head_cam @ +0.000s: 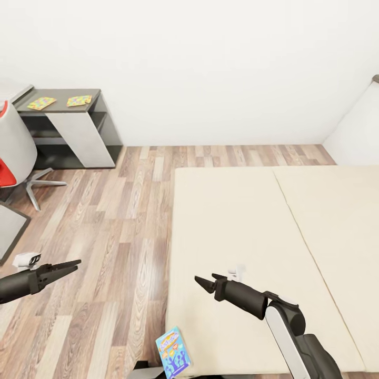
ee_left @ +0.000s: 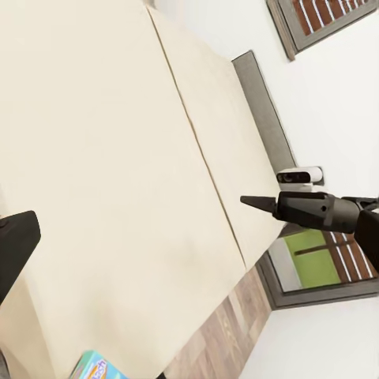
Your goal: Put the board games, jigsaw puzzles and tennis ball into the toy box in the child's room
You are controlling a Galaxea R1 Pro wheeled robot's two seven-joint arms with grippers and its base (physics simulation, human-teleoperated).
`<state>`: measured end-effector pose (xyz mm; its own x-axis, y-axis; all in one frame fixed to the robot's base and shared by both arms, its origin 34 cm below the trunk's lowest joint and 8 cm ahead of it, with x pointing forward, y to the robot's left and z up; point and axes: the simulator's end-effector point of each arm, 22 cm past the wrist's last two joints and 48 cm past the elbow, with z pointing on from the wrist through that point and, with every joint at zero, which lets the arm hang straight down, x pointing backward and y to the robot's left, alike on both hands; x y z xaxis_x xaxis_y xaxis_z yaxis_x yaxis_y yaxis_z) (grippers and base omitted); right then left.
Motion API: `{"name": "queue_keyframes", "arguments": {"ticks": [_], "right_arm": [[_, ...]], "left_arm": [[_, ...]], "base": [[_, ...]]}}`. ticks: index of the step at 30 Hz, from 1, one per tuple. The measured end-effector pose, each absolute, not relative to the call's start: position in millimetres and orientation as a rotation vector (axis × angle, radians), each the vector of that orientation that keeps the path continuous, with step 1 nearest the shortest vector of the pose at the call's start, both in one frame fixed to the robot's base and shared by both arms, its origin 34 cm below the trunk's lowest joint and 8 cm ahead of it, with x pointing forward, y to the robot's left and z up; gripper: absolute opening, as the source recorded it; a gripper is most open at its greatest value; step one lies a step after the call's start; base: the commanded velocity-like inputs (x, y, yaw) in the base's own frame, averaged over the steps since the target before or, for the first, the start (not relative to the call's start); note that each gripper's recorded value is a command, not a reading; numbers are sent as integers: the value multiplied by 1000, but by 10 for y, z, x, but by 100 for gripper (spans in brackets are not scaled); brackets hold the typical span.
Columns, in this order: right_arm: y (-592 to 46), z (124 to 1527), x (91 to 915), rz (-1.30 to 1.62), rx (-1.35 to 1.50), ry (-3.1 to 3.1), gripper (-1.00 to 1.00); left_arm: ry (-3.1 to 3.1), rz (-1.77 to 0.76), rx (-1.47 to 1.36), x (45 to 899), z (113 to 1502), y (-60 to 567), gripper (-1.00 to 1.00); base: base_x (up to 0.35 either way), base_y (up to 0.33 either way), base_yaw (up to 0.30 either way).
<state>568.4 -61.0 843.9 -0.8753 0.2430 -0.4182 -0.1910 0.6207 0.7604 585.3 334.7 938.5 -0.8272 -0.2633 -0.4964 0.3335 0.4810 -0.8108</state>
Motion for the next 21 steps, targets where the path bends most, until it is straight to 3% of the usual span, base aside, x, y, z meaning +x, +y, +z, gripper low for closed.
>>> {"name": "queue_keyframes", "arguments": {"ticks": [21], "right_arm": [[-610,8552,5726,1178,26,2335,100]], "left_arm": [[2133,-1347,74,5869,9508,3350,100]], "base": [[0,0,65]]}}
